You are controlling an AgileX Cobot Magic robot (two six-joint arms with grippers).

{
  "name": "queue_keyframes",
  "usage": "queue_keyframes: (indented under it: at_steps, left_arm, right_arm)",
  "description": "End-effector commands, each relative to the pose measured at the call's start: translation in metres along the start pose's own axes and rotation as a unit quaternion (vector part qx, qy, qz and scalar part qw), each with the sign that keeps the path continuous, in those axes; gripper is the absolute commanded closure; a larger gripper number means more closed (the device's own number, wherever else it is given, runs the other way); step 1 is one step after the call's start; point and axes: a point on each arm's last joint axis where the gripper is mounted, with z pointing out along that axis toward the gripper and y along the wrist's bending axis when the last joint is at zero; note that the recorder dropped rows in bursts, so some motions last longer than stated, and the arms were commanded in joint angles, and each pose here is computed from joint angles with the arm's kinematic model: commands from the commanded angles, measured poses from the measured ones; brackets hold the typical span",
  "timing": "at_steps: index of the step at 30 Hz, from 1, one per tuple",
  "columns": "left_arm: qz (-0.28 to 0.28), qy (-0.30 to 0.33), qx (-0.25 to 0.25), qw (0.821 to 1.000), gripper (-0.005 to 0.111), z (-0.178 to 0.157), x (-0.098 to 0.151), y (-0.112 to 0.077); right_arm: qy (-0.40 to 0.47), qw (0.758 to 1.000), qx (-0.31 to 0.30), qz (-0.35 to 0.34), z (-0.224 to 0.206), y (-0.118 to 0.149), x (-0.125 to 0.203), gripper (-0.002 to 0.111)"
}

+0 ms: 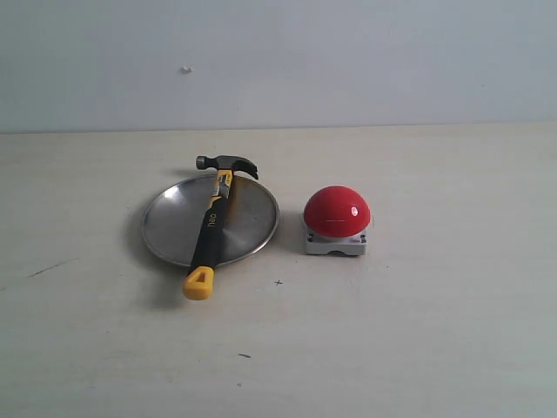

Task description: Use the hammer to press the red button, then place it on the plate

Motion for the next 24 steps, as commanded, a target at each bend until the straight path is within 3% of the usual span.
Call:
queue_keyframes:
  at_steps: [1,12,24]
  left_arm:
    - [-0.003,-0.003,0.001,1.0,0.107,0.0,0.0,0.0]
    - [-0.003,-0.003,0.001,1.0,0.107,0.0,0.0,0.0]
    - [-0.003,-0.003,0.001,1.0,0.107,0.0,0.0,0.0]
  right_arm:
    - [-0.001,0.997,0.007,-0.08,-0.001,-0.001,0.001,0.108]
    - [-0.029,0.983,0.149,-0.1,-0.003,-0.018,-0.004,0.108]
    - [-0.026,0.985,0.156,-0.074,-0.004,-0.019,-0.002,0.108]
